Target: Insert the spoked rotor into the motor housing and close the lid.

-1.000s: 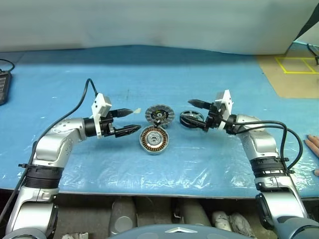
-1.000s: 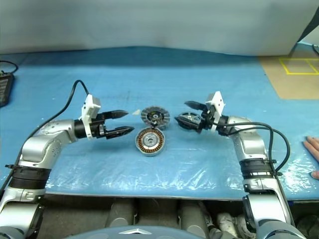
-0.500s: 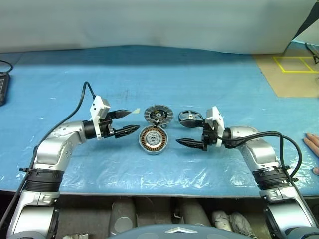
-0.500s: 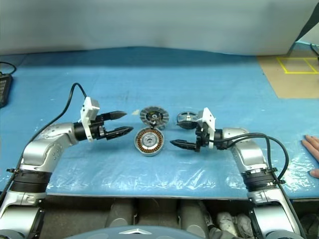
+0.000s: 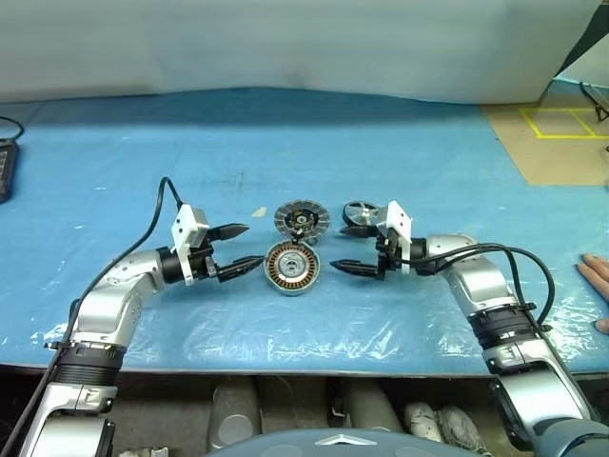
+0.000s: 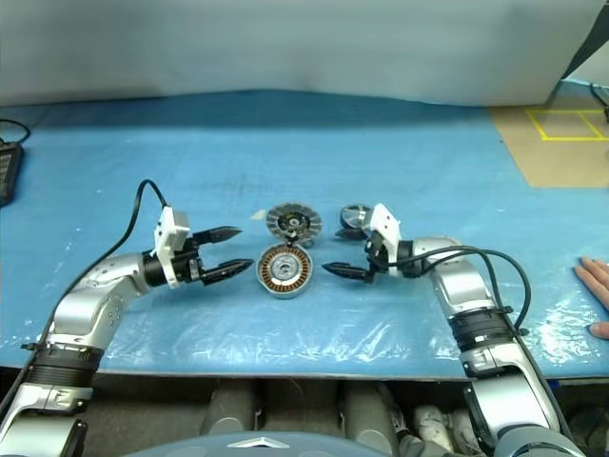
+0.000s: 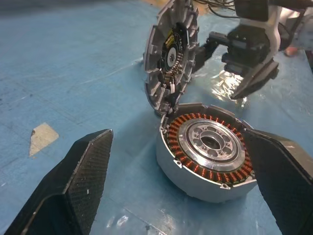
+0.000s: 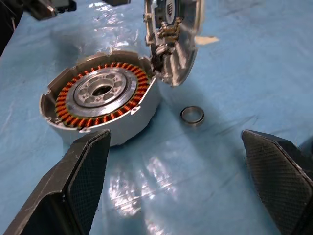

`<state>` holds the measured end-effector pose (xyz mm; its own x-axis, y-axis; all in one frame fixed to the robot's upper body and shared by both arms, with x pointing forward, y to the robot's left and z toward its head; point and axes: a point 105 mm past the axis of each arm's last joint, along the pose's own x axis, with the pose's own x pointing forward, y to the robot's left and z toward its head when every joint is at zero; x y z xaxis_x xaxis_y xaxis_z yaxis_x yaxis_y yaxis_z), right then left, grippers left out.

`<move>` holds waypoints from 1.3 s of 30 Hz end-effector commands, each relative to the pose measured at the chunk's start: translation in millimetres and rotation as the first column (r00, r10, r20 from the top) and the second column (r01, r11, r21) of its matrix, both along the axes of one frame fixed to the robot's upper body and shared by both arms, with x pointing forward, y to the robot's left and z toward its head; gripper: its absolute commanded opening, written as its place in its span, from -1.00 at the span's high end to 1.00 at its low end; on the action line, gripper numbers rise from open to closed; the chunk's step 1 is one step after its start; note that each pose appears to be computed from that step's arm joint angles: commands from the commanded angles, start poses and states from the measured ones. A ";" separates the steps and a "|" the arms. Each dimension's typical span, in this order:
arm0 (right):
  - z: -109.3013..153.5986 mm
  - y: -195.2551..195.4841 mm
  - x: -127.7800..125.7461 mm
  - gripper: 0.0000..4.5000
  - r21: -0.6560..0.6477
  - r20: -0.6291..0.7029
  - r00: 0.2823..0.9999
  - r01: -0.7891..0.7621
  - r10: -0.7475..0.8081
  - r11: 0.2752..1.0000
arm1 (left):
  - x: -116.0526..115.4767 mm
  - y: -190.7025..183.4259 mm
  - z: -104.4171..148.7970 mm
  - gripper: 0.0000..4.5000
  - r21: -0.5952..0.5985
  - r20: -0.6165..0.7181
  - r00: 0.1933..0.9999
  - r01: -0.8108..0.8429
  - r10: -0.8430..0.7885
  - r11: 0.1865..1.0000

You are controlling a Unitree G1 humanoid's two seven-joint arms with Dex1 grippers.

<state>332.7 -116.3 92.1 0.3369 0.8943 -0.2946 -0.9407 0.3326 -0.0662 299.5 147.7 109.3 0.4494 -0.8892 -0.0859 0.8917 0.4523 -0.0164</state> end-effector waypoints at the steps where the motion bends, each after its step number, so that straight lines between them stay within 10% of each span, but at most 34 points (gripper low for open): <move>1: 10.4 0.6 7.1 -1.00 -0.003 0.061 0.998 0.006 -0.006 1.000 | -3.5 -0.3 -3.0 -0.97 0.015 0.022 1.000 0.013 -0.014 1.000; 39: -21.3 28.0 37.3 -1.00 -0.064 0.220 0.975 0.003 0.011 0.998 | 3.3 -2.8 -3.6 -0.97 0.044 0.061 0.998 -0.008 0.005 0.999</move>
<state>367.7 -90.3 66.4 0.3921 0.8760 -0.2809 -0.9082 0.3200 -0.2698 301.9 145.6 99.3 0.4600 -0.8805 -0.1142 0.8874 0.4602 0.0266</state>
